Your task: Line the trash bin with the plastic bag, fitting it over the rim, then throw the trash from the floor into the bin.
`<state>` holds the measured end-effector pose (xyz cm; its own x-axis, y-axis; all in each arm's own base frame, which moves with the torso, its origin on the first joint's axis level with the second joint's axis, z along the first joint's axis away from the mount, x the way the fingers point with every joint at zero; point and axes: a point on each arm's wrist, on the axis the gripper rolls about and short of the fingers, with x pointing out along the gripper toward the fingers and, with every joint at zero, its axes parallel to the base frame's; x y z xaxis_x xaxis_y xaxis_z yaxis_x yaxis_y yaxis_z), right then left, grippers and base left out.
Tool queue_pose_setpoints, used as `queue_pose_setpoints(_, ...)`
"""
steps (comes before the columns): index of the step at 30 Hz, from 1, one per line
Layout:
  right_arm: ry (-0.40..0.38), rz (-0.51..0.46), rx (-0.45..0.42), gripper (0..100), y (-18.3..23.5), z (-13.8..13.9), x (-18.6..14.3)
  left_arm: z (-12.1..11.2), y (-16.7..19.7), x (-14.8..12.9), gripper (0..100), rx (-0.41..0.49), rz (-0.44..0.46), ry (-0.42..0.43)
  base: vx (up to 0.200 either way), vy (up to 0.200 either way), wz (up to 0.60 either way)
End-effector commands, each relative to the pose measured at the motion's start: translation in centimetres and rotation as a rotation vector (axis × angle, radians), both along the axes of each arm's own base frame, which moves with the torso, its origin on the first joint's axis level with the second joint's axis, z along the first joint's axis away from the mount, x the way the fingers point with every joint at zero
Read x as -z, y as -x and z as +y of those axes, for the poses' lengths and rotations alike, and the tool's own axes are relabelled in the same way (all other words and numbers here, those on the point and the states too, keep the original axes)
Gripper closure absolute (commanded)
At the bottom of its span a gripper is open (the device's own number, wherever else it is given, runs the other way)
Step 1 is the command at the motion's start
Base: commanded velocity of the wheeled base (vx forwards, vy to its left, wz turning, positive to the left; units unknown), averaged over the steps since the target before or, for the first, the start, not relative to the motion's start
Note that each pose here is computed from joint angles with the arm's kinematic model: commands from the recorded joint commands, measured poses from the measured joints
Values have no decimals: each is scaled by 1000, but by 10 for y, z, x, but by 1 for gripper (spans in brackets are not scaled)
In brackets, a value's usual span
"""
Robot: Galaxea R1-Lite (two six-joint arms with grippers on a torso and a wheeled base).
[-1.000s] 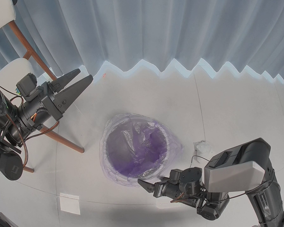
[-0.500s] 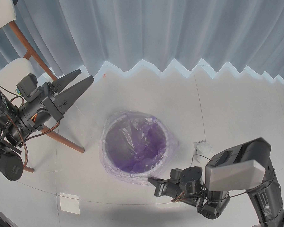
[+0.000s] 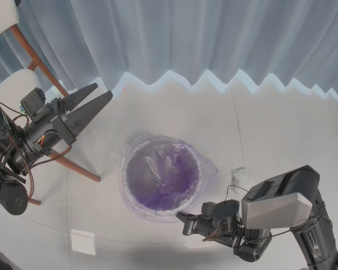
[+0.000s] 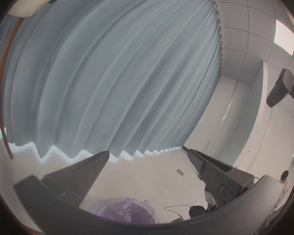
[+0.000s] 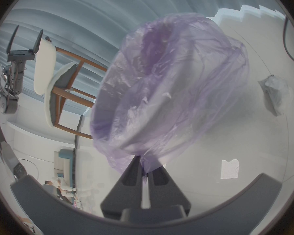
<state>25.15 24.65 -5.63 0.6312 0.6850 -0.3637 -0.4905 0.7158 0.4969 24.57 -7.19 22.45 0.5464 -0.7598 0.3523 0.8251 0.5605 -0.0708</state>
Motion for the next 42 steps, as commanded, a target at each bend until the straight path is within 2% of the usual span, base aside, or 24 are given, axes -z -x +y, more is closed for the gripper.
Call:
queue_pose_setpoints(1,31,-6,19,100,-9,-4,20,-2,1,4,0,7,12,-6,0,0,0)
queue_pose_setpoints(5,49,-48,22,100,-17,-2,25,-7,3,6,0,17,6,-17,0,0,0)
queue_pose_setpoints(13,48,-44,39,100,-21,-5,26,-7,3,6,0,15,6,-16,0,0,0)
queue_pose_setpoints(14,49,-43,39,0,-21,-5,25,-7,3,6,0,17,6,-17,0,0,0)
queue_pose_setpoints(21,38,-39,40,0,-18,-5,22,-5,3,3,0,10,-5,-16,0,0,0)
queue_pose_setpoints(24,-41,16,40,0,-1,-12,-14,-3,3,1,0,0,-17,-13,0,0,0)
queue_pose_setpoints(26,-74,78,-17,0,19,-16,-29,-3,4,1,0,-2,-15,-12,0,0,0)
queue_pose_setpoints(29,-32,155,-90,0,53,-37,-41,-2,8,-2,0,-2,-29,-9,0,0,0)
queue_pose_setpoints(32,1,190,-132,0,81,-53,-55,-1,8,-4,0,-4,-33,-6,0,0,0)
queue_pose_setpoints(33,1,190,-132,0,81,-53,-55,-1,8,-4,0,-4,-33,-6,0,0,0)
queue_pose_setpoints(38,-34,175,-114,0,108,-87,-90,-2,7,-7,0,-15,-35,11,0,0,0)
queue_pose_setpoints(41,-73,153,-90,0,107,-91,-101,-2,5,-8,0,-23,-39,16,0,0,0)
queue_pose_setpoints(42,-112,143,-53,0,106,-98,-111,-2,6,-8,0,-25,-35,16,0,0,0)
